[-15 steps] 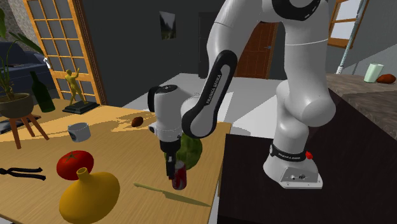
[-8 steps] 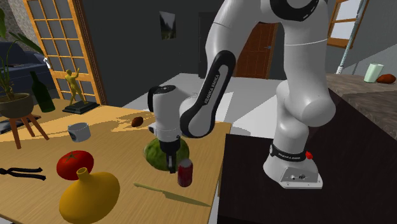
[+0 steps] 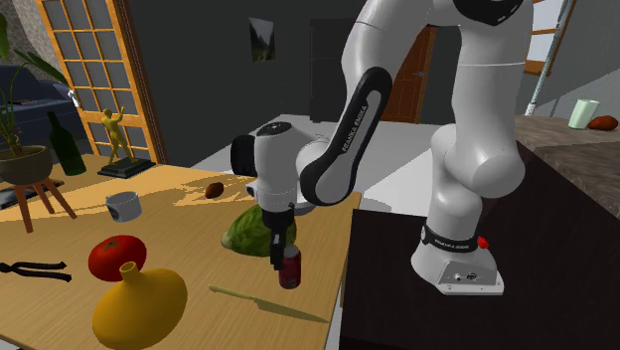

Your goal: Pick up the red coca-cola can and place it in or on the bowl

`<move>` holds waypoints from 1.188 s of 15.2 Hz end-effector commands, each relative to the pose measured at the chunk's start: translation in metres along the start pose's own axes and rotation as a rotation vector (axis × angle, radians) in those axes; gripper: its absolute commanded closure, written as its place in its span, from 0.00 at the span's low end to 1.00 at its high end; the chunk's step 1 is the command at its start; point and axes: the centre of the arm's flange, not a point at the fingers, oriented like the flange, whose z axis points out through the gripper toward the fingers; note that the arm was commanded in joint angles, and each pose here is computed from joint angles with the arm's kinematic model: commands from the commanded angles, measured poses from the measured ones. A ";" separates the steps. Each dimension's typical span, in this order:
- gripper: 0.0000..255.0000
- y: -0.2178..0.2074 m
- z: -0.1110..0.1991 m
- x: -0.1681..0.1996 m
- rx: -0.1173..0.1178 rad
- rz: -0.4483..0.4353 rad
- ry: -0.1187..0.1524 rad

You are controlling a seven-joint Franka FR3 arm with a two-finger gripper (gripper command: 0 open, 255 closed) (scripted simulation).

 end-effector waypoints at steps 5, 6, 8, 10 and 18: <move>0.00 0.004 0.007 -0.019 -0.019 0.054 0.013; 0.00 0.004 0.012 -0.019 -0.019 0.054 0.013; 0.00 0.005 0.023 -0.019 -0.019 0.054 0.013; 0.00 0.005 0.026 -0.019 -0.019 0.054 0.013; 1.00 0.005 0.026 -0.019 -0.019 0.054 0.013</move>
